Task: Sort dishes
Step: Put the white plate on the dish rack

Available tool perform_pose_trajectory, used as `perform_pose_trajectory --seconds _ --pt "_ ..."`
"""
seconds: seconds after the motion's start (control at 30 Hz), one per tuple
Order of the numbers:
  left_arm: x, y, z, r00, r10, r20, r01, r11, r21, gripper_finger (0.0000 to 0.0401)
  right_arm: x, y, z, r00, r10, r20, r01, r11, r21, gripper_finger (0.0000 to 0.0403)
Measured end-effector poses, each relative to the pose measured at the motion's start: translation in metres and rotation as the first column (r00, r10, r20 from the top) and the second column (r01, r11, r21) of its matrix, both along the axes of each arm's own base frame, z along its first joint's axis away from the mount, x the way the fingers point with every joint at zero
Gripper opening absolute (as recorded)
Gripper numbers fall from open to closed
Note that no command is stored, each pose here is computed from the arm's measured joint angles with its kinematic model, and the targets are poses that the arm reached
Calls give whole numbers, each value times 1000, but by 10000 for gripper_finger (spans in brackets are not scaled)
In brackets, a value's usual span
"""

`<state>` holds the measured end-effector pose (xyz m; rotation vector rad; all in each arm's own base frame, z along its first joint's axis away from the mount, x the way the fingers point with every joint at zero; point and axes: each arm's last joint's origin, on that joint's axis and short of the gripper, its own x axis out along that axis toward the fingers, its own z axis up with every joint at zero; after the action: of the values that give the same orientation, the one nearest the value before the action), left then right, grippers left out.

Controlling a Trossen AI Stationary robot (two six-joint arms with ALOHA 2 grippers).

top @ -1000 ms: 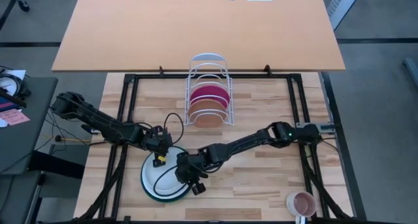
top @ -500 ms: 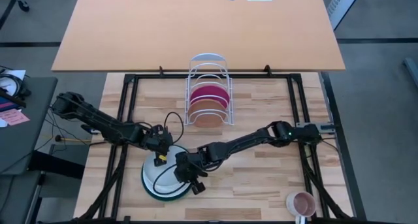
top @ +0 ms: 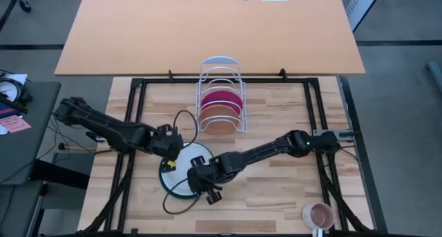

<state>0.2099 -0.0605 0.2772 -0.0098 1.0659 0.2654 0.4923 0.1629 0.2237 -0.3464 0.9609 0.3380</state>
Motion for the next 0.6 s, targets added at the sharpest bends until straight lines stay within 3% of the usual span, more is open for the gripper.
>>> perform_pose_trajectory --seconds 0.17,0.3,0.47,0.6 --pt "-11 4 43 986 17 167 -31 996 83 148 -9 14 25 999 -33 23 35 998 -61 0" --pt "-37 7 67 954 16 300 -39 997 71 148 -19 22 27 999 -45 -4 44 991 -123 0" --pt "-79 12 74 906 12 422 -17 1000 7 148 -33 22 40 992 -128 6 125 960 -249 0" --pt "-103 21 72 855 64 514 -68 998 -11 148 -41 18 52 979 -191 75 205 906 -370 0"
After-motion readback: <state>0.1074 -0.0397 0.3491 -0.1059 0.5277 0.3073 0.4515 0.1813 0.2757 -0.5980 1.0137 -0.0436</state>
